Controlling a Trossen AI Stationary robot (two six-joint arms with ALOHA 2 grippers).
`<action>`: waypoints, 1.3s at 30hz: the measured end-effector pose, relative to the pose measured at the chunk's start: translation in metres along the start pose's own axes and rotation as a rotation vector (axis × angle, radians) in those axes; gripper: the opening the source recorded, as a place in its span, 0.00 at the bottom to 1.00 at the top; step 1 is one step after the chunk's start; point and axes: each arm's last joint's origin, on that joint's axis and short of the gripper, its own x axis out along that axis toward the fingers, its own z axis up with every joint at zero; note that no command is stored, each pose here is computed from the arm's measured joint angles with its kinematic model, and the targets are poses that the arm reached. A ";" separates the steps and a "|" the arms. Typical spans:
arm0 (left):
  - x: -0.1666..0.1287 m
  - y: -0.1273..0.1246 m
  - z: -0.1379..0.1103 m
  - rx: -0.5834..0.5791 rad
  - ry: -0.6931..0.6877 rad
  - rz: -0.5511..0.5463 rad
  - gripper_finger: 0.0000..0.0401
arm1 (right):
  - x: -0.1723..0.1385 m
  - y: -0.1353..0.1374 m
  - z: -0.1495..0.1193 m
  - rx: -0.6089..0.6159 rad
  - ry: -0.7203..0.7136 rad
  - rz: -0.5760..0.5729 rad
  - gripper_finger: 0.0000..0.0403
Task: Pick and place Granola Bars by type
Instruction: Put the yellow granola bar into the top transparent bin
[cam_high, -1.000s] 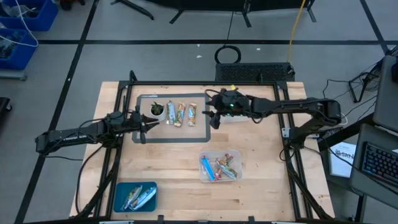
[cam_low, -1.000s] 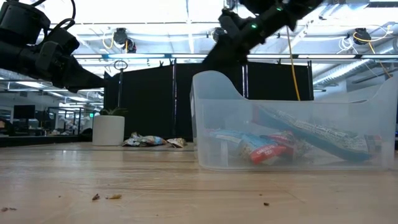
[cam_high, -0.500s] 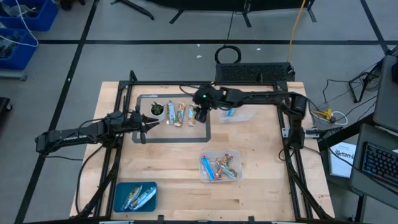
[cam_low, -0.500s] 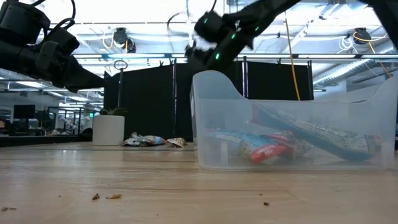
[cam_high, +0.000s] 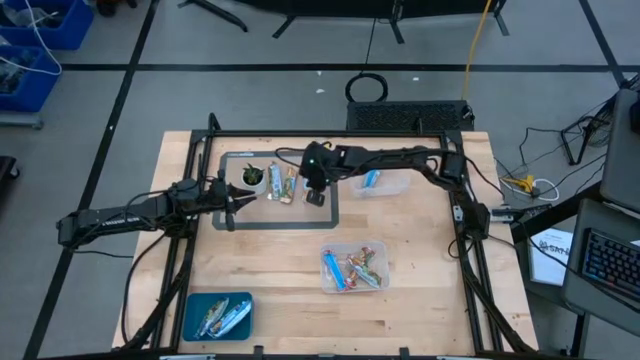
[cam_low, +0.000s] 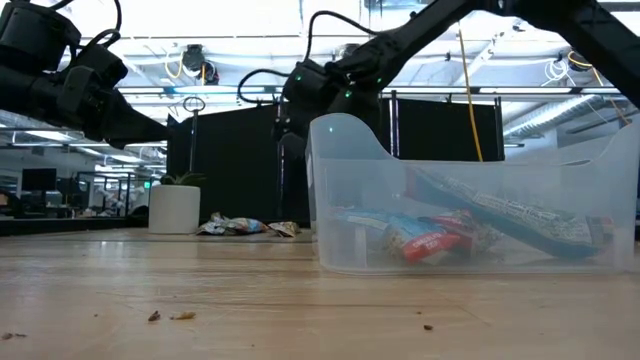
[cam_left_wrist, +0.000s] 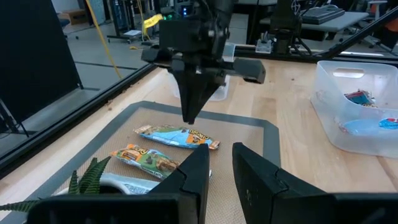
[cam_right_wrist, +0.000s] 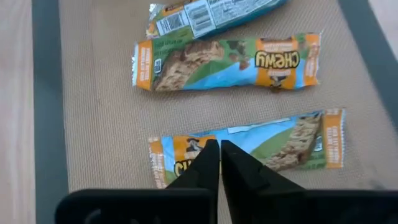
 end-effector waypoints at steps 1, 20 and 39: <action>0.000 0.000 0.000 0.000 0.000 -0.001 0.19 | 0.003 0.000 -0.002 0.001 0.008 0.001 0.01; 0.000 0.000 0.000 0.000 0.000 0.000 0.19 | 0.006 0.011 -0.027 0.071 0.261 0.041 0.00; 0.000 0.000 0.000 0.000 0.000 0.000 0.19 | -0.002 0.049 -0.020 -0.253 0.227 0.059 0.14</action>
